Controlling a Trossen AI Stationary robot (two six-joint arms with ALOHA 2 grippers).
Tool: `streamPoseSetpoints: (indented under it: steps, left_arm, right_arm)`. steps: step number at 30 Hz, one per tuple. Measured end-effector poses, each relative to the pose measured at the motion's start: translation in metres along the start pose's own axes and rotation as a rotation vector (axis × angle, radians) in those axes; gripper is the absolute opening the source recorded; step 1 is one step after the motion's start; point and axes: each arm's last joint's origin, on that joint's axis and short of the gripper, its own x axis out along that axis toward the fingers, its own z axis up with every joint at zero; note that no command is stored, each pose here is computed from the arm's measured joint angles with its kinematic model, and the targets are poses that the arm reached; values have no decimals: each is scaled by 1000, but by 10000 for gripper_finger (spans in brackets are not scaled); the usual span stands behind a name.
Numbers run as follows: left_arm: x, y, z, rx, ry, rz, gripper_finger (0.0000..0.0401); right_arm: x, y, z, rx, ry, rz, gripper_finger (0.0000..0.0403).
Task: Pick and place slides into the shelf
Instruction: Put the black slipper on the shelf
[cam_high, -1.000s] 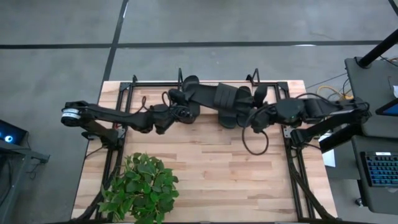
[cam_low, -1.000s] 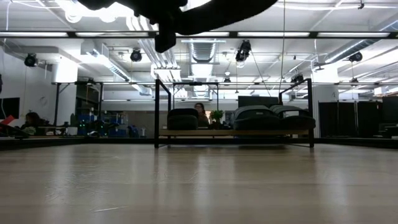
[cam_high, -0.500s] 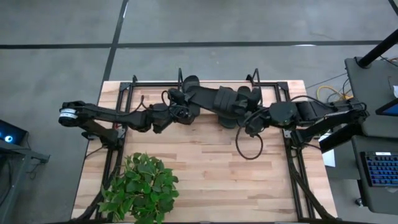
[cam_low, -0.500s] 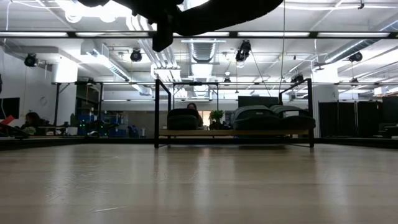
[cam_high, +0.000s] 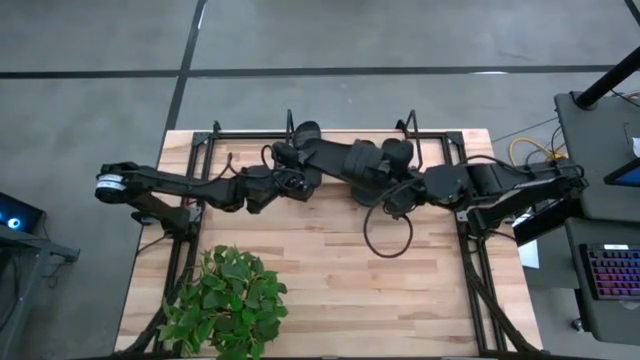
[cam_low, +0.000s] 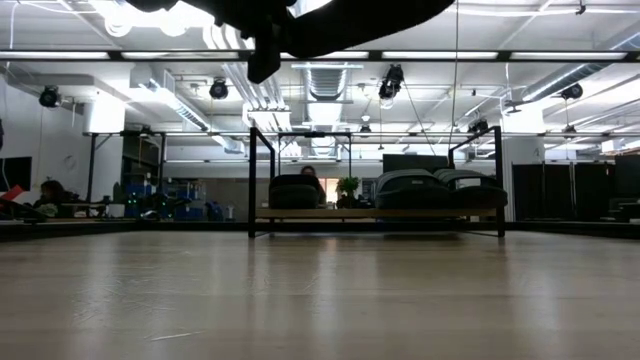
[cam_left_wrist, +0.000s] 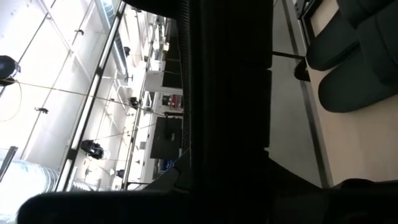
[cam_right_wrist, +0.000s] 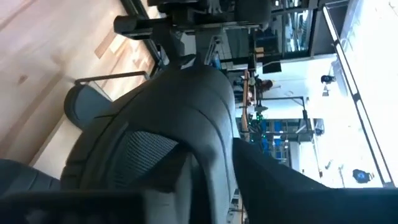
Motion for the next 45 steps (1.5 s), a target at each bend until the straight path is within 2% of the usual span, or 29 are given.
streamPoseSetpoints:
  steps: [4,6,12,16,20,25,28,37,45]
  left_arm:
    - [0,0,0,-13,-8,1,53]
    - [0,1,1,-36,-15,3,64]
    - [-4,7,0,-153,-45,12,165]
    - [-12,15,-4,-223,-54,29,196]
    - [-25,24,-8,-282,-145,28,201]
    - [-45,33,-16,-435,-447,-44,202]
    - [-53,35,-20,-480,-548,-77,202]
    - [-50,28,-14,-518,-642,-160,203]
    - [-40,22,-5,-508,-636,-182,195]
  right_arm:
    - [-2,-7,1,53,-11,-12,25]
    - [-4,-8,0,83,-15,-16,16]
    - [-11,-6,-8,174,-26,-28,10]
    - [-25,-6,-19,241,-62,-37,10]
    - [-39,-1,-32,286,-110,-33,9]
    - [-53,7,-44,344,-277,-22,9]
    - [-56,14,-48,357,-346,-26,9]
    - [-49,28,-45,336,-417,-22,9]
    - [-50,21,-44,355,-427,-35,9]
